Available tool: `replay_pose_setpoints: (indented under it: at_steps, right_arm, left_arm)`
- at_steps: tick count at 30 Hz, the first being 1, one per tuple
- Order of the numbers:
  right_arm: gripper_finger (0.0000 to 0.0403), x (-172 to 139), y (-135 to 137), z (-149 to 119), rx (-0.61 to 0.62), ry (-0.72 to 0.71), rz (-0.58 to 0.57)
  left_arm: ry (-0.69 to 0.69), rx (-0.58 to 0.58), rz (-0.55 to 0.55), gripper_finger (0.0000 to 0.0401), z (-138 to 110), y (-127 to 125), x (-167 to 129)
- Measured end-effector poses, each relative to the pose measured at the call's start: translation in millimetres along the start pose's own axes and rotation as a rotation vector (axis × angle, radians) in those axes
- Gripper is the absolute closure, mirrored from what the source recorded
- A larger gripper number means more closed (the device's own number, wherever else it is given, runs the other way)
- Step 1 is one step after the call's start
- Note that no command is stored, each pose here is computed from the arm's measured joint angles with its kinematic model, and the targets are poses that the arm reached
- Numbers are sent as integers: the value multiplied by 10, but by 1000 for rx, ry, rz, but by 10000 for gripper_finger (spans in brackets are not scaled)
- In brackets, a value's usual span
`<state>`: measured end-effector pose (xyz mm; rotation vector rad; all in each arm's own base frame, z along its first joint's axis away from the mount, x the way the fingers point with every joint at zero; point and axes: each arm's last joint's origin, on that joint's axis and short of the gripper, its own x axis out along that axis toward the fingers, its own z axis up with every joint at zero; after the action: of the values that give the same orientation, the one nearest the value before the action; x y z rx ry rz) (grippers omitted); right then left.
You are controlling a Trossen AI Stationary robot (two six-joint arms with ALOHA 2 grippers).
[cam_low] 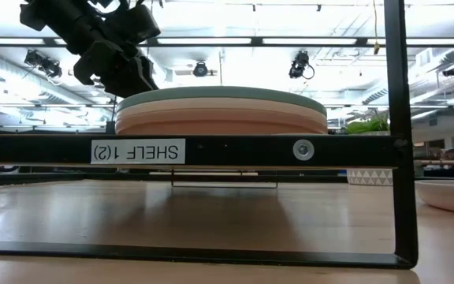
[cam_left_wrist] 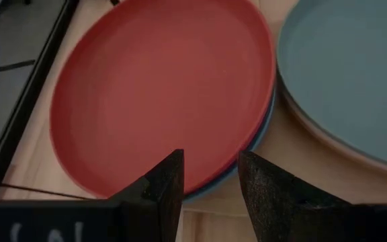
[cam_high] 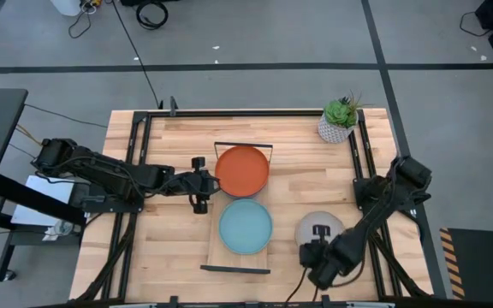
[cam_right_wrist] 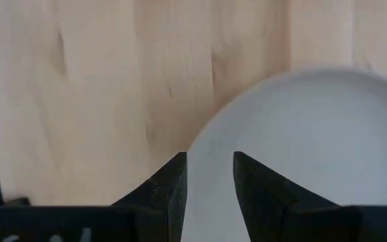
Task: Place and stack plates onto a shelf
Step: Stack the gray plate on top of the light blue plate
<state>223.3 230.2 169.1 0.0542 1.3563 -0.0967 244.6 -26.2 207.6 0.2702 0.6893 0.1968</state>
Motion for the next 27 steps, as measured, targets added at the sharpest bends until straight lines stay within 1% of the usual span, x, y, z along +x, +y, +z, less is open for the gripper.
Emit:
replay_pose_setpoints:
  at_steps: [6,9,16,19,24,25,27]
  right_arm:
    - [277,80,172,-70,70,80,-84]
    - [277,135,232,-88,101,91,-87]
    - [282,221,257,-137,172,137,-107]
    - [308,242,252,-143,163,147,-118]
    - [384,252,261,-145,137,162,-105]
    - [389,250,264,-147,130,168,-99]
    - [387,250,265,-148,122,178,-92]
  left_arm:
    - [15,2,-1,253,-15,-1,0]
    - [15,2,-1,253,-15,-1,0]
    - [13,13,-1,253,-13,-1,0]
    - [10,15,0,253,-10,-1,-1]
    - [11,16,0,253,-11,0,0]
    - [12,16,0,253,-12,0,0]
    - [12,16,0,253,-12,0,0]
